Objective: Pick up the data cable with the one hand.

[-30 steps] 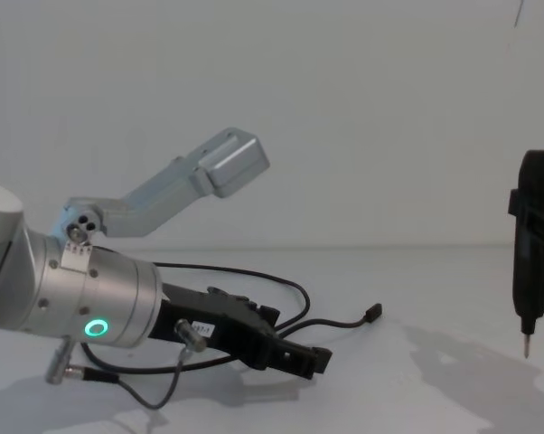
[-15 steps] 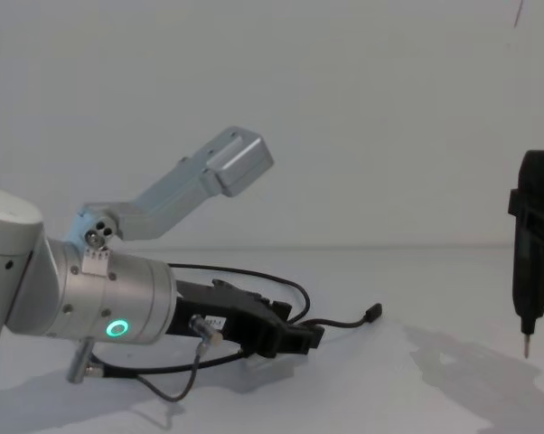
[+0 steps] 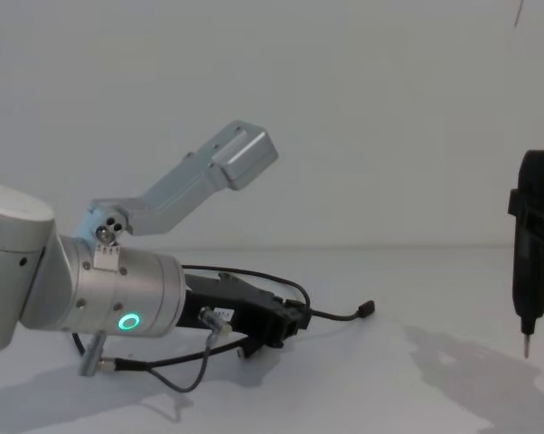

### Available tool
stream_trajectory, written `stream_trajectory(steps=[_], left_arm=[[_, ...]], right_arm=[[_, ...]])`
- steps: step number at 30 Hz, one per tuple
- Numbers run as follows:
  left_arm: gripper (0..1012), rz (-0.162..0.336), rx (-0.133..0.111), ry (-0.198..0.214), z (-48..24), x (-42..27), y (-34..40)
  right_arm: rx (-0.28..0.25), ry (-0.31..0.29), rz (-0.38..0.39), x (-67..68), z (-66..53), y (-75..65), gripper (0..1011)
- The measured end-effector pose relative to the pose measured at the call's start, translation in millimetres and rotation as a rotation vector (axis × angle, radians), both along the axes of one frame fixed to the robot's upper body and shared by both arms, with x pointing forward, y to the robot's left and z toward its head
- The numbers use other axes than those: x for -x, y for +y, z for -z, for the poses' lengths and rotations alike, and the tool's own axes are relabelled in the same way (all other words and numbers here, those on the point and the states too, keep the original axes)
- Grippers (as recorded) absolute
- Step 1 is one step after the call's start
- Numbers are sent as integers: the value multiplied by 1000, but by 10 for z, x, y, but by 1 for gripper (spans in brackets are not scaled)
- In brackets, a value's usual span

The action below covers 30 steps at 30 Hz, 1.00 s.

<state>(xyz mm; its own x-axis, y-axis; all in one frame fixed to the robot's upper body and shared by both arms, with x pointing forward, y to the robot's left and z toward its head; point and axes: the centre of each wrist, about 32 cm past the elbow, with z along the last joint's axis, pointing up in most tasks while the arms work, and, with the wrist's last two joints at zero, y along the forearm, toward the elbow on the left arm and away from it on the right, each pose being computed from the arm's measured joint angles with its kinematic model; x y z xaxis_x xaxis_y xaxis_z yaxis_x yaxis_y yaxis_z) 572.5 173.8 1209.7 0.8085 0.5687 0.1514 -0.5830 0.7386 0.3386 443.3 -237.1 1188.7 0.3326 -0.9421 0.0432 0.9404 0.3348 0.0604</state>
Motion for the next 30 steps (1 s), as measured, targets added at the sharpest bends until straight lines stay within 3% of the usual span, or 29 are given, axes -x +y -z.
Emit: stream_trajectory(steps=[3,18,26,30], left_arm=[[41,-1,3,0,-5,-5,-7],[40,8,27,-13,-55,-15,-9],[40,66,80,-64,-203,-53,32],[40,101,106,-86,-332,-46,89]], right_arm=[[0,0,0,0,0,0,279],[0,0,0,0,0,0,279],[0,0,0,0,0,0,279],[0,0,0,0,0,0,279]])
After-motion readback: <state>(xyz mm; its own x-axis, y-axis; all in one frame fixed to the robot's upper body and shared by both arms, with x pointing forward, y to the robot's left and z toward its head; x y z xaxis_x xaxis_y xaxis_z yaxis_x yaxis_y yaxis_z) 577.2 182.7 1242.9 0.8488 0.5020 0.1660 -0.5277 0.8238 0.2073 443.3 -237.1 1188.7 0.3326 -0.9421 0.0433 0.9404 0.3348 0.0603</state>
